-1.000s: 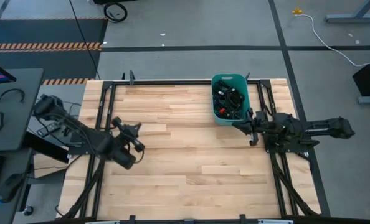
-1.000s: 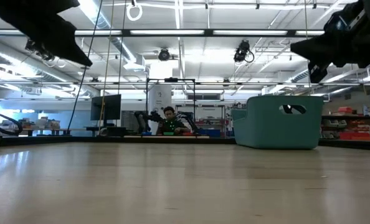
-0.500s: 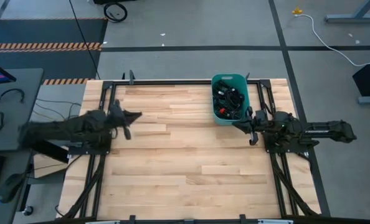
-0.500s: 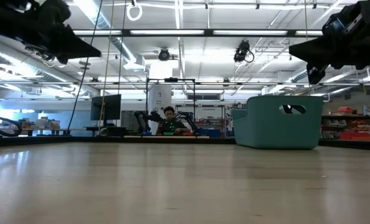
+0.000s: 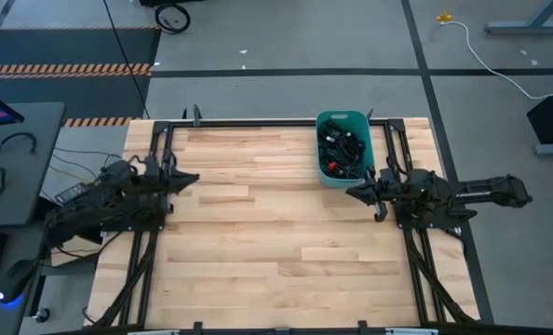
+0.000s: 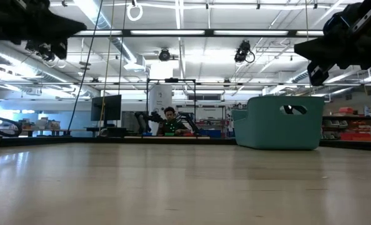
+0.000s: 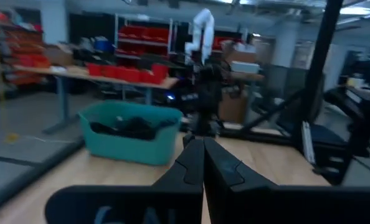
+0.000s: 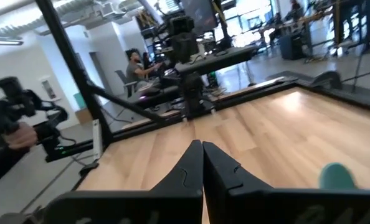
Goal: Pick and place USB-C Cables
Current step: Return to Home Position
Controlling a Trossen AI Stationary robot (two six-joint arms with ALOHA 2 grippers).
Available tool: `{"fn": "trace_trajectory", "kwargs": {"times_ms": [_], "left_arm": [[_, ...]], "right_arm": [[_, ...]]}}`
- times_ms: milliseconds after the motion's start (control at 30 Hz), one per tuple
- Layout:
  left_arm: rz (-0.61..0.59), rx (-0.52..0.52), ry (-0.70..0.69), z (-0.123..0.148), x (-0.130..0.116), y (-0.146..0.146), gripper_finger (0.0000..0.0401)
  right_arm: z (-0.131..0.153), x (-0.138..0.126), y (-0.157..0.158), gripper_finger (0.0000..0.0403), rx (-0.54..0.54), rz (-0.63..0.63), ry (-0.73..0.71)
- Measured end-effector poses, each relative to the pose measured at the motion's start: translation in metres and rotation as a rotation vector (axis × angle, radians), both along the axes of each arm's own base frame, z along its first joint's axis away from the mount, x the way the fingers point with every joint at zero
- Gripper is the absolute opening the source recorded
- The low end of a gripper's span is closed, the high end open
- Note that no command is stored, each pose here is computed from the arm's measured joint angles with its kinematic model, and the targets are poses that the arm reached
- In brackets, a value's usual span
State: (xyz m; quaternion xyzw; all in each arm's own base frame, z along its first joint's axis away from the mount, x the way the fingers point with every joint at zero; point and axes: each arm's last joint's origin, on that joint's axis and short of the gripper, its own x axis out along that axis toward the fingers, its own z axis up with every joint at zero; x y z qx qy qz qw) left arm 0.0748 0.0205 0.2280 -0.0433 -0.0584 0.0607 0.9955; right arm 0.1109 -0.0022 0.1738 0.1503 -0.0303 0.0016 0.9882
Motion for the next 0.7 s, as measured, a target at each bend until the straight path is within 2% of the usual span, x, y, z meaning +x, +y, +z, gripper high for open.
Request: {"fn": "trace_trajectory", "kwargs": {"times_ms": [100,233,300,400,567,700], "left_arm": [[-0.051,-0.035,-0.006,-0.019,0.009,0.000,0.0001],[-0.100,-0.047,-0.086,-0.040,0.018,-0.002,0.0000],[-0.120,-0.046,-0.095,-0.042,0.019,-0.004,0.0000],[-0.112,-0.033,-0.073,-0.045,0.020,-0.006,0.0000],[-0.118,-0.036,-0.070,-0.045,0.020,-0.006,0.0003],[-0.117,-0.040,-0.058,-0.046,0.020,-0.006,0.0003]], "right_arm": [[0.000,0.000,0.004,0.0000,0.027,0.006,0.003],[-0.001,0.001,0.009,0.0000,0.039,0.013,0.006],[0.001,0.002,0.012,0.0000,0.029,0.026,-0.007],[0.006,0.002,0.013,0.0000,-0.035,0.010,-0.056],[0.015,0.002,0.001,0.0000,-0.193,-0.109,-0.142],[0.020,-0.004,-0.013,0.0000,-0.221,-0.124,-0.201]]}}
